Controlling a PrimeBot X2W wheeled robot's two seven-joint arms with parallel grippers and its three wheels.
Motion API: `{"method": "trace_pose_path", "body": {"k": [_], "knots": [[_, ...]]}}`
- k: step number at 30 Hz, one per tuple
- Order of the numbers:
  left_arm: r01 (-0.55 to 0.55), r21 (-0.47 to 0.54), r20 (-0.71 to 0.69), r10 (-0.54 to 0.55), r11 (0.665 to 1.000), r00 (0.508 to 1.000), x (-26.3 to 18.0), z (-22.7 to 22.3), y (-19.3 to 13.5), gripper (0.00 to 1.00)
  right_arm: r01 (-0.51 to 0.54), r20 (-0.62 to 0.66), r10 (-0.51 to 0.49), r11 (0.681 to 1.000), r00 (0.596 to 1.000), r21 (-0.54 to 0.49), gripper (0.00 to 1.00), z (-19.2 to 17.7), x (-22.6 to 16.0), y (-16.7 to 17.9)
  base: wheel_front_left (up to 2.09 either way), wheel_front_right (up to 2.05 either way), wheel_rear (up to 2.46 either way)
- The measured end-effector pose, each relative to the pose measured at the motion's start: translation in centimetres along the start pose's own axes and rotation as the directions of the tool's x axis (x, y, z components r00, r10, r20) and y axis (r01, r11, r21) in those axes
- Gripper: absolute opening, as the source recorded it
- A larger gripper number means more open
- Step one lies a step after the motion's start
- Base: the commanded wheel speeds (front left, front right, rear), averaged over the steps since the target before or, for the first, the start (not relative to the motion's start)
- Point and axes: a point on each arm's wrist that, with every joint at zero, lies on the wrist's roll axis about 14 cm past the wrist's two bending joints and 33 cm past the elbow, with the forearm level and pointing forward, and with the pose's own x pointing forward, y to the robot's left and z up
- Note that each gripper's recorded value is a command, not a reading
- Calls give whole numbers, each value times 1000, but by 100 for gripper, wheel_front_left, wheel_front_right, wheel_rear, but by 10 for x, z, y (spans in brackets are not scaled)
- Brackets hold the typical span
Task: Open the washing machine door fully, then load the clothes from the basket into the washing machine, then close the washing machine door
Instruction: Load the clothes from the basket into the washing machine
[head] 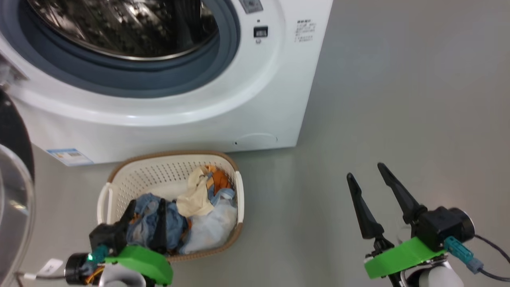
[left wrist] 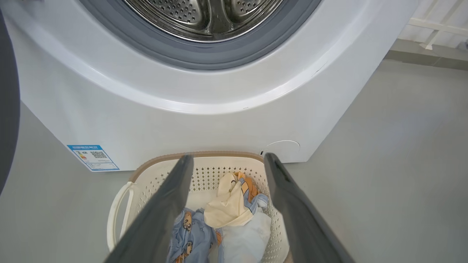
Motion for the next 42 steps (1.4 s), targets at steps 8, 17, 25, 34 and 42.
{"method": "trace_pose_path", "body": {"k": [8, 17, 25, 34, 42], "knots": [[39, -22, -188, -42, 999, 981, 39, -57, -3, 100, -4, -33, 5, 1000, 999, 9, 100, -25, 24, -6, 0, 0, 0], [81, -53, -361, -95, 995, 928, 72, -111, -13, 100, -8, -62, 9, 1000, 998, 15, 100, -51, 45, -13, 0, 0, 0], [79, -78, -486, -107, 994, 867, 100, -160, -15, 100, -11, -91, 14, 1000, 996, 27, 100, -76, 63, -20, 0, 0, 0], [46, -111, -605, -104, 993, 790, 126, -214, -7, 100, 29, -138, -23, 999, 990, 39, 100, -106, 66, -39, 0, 0, 0], [-9, -160, -680, -104, 987, 726, 140, -259, -2, 100, 51, -192, -41, 998, 981, 44, 100, -136, 68, -52, 0, 0, 0]]}}
